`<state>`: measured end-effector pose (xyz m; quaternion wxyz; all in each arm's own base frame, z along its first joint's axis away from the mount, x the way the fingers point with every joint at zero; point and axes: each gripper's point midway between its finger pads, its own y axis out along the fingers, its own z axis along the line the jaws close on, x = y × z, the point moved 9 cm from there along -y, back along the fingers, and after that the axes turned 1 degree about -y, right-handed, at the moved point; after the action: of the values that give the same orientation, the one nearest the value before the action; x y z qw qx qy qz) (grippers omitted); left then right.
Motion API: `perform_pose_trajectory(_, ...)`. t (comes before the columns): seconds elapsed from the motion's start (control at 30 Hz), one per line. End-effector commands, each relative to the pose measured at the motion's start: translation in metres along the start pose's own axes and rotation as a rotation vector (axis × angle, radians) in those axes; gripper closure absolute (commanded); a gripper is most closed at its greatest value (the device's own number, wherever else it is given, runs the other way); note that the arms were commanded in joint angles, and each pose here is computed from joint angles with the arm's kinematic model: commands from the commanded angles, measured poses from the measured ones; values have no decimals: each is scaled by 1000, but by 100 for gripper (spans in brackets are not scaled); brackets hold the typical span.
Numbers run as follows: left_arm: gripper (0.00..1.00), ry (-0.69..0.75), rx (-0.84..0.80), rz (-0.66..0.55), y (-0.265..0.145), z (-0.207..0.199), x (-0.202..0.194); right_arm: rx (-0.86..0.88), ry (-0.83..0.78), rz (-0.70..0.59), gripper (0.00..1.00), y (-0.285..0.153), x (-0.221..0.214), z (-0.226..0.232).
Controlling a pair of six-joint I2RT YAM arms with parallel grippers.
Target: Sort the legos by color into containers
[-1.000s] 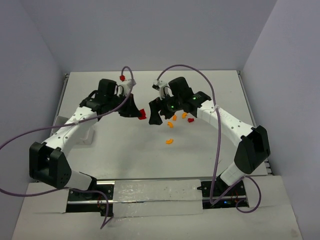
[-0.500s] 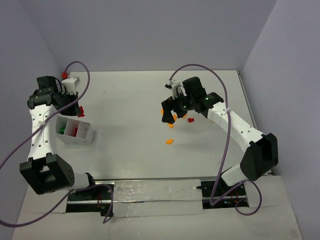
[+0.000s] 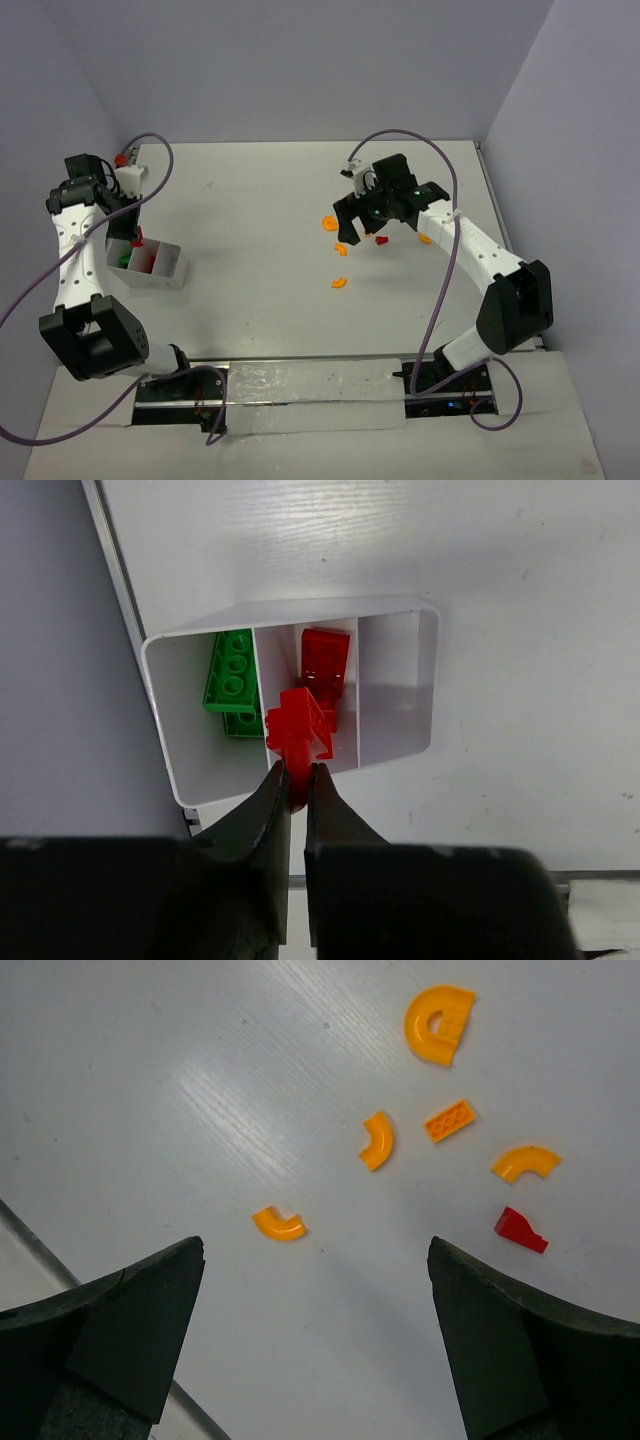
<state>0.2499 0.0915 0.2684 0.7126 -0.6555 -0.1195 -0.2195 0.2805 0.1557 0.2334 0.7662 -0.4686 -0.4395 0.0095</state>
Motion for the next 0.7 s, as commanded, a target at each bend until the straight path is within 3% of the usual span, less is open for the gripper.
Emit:
perform_pose_trajectory(0.0,87,5,6,34,7,2,-3,-54,5,40,0,4,-7,-13)
perform_pose_trajectory(0.17,78,1,-3,58,23,2,-9,-95,19,84,0,6,-14,-24)
perform_pose_trajectory(0.27,57,-3,-16,57,27,2,-8,-127,27,104,0,6,-19,-31)
perform_pose_trajectory(0.43,33,-4,-15,31,23,5,3,-172,33,142,2,4,-33,-45)
perform_pose_trajectory(0.53,29,-4,-48,-22,11,4,20,-184,19,181,6,3,-44,-54)
perform_pose_trajectory(0.67,29,50,-113,-125,-13,-14,55,-212,-2,253,23,4,-57,-74)
